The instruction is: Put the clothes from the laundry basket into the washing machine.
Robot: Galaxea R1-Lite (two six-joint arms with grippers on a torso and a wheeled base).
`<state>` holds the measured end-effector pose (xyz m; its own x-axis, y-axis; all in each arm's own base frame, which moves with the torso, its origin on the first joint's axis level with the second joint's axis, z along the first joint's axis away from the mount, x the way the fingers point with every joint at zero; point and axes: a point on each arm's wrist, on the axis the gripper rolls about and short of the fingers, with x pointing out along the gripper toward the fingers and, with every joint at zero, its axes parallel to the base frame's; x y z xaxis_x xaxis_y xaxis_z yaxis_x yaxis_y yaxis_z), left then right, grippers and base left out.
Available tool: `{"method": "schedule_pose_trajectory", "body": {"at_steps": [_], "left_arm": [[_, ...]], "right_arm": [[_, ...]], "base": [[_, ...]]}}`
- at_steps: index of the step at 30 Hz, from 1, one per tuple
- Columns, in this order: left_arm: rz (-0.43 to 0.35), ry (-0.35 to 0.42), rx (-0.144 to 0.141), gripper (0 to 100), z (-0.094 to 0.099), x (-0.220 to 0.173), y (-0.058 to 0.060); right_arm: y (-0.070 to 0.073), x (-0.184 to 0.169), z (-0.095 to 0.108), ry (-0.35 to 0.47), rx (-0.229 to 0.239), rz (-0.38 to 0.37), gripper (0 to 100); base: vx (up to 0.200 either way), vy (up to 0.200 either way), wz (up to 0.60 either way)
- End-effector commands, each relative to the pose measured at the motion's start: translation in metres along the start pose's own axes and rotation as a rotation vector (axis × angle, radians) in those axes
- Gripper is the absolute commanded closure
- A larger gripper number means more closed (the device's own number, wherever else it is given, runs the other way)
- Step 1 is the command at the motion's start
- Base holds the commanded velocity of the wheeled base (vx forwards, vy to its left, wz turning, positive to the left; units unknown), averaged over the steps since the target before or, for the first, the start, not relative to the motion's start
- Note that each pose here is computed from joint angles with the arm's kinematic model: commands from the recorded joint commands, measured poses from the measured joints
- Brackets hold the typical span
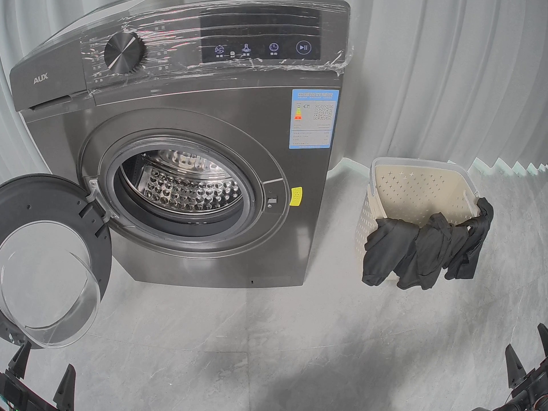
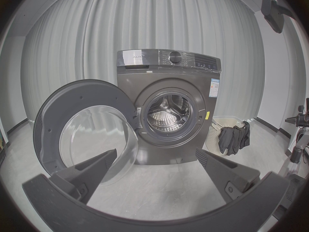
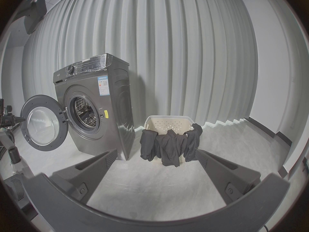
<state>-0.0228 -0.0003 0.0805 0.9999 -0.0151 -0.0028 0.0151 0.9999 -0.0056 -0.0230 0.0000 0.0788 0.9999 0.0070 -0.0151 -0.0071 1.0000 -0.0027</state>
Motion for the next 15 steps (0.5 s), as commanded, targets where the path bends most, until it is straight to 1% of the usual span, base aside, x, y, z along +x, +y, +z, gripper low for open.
{"method": "schedule_pose_trajectory", "body": {"at_steps": [1, 15], "left_arm": [[0.0, -0.001, -0.001, 0, -0.0047, 0.0, 0.0], [-0.002, -0.001, -0.001, 0, -0.0047, 0.0, 0.0]], "right_arm": [[0.0, -0.0002, -0.0035, -0.003, 0.0, 0.001, 0], [0.0, -0.0002, -0.0035, -0.003, -0.002, 0.002, 0]], "base": [[0.0, -0.2, 0.0], [0.0, -0.2, 0.0]]}}
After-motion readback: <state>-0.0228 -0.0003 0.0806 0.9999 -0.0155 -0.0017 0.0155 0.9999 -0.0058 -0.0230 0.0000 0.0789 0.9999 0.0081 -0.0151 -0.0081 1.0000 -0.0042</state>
